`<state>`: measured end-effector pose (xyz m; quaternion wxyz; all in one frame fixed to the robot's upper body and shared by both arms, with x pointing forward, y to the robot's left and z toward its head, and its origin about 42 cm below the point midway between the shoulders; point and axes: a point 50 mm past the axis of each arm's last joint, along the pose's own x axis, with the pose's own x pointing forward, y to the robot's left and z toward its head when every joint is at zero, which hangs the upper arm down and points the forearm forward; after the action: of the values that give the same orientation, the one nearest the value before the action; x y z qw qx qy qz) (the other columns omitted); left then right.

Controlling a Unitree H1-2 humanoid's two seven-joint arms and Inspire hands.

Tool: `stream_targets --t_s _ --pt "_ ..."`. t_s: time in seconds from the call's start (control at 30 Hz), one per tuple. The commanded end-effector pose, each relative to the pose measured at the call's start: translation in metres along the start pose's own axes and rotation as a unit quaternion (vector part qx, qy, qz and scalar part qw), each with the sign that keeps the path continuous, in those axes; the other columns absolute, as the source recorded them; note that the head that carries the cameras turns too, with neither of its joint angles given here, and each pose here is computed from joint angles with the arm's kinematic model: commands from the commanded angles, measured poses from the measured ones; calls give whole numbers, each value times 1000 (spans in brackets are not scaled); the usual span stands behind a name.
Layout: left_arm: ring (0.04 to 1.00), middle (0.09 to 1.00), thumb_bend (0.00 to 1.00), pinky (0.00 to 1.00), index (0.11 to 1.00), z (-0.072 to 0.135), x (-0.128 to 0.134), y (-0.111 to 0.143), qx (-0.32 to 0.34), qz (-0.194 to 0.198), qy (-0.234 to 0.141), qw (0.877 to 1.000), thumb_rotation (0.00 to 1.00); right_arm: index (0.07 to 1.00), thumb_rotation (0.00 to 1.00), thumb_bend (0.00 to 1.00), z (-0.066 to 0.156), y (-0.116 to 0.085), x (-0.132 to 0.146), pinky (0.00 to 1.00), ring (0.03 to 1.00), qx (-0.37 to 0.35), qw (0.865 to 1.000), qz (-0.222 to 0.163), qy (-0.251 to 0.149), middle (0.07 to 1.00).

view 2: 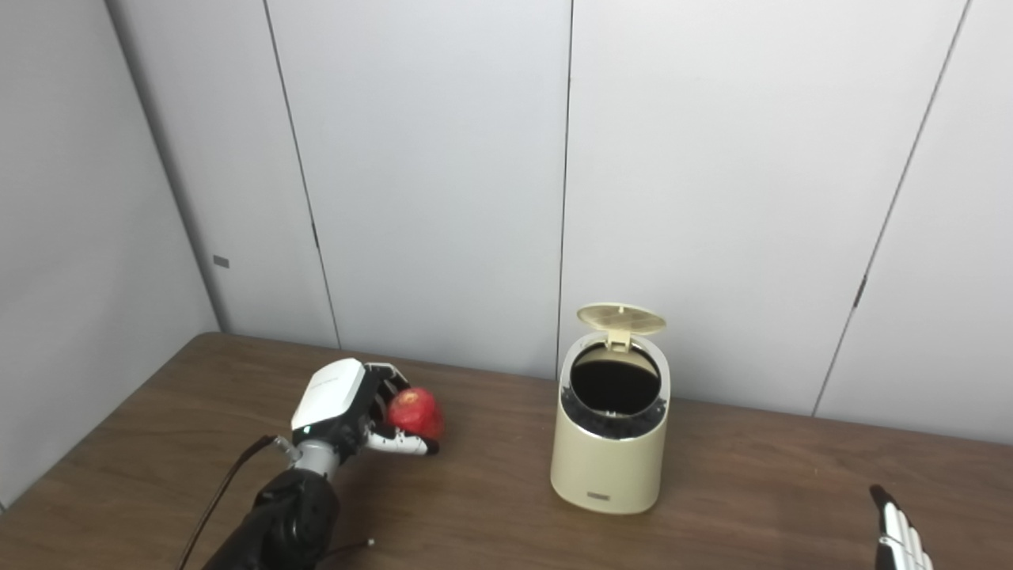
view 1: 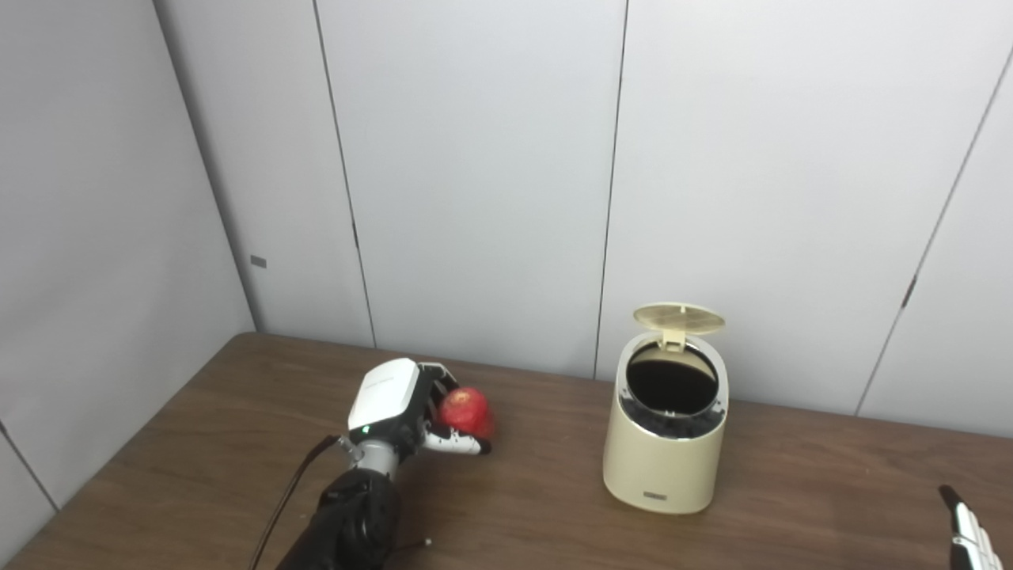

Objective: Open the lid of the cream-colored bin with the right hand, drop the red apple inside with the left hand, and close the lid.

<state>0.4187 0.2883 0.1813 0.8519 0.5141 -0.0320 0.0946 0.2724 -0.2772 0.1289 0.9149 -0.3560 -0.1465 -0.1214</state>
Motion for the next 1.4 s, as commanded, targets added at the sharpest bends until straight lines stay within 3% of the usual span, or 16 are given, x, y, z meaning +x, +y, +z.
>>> stream_targets --t_s 0.0,0.2,0.37,0.6,0.77,0.93,1.03,1.13,1.37 --pt "422 497 502 349 498 7 11 20 -5 41 -22 999 0 1000 1000 978 -19 4 -17 1000 1000 -18 999 22 25 1000" --pt "423 500 502 357 496 9 8 22 -30 40 -23 998 0 1000 1000 971 -20 8 -17 1000 1000 -18 999 23 28 1000" --pt "430 496 503 362 489 25 1 31 -70 60 -50 994 0 1000 1000 982 -18 15 -17 1000 1000 -7 999 24 37 1000" --pt "447 488 504 350 478 76 -17 46 -196 61 -130 970 0 1000 979 919 -16 24 -13 878 984 -10 999 26 37 1000" --pt "444 485 504 345 483 108 -22 47 -254 74 -166 950 0 1000 975 954 -15 30 -10 809 942 -12 999 23 38 1000" --pt "435 475 504 337 496 134 -22 35 -312 84 -183 928 0 1000 943 915 -14 35 -7 866 959 -10 999 21 32 1000" --pt "437 477 504 339 495 147 -23 27 -334 85 -194 919 0 1000 941 912 -14 37 -6 842 953 -13 999 19 30 1000" --pt "432 479 504 330 497 157 -21 21 -344 88 -199 913 0 1000 934 908 -14 38 -6 820 940 -13 999 17 26 993" --pt "422 478 503 315 502 174 -11 9 -344 85 -200 913 0 1000 905 875 -13 40 -4 808 928 -12 1000 12 16 979"
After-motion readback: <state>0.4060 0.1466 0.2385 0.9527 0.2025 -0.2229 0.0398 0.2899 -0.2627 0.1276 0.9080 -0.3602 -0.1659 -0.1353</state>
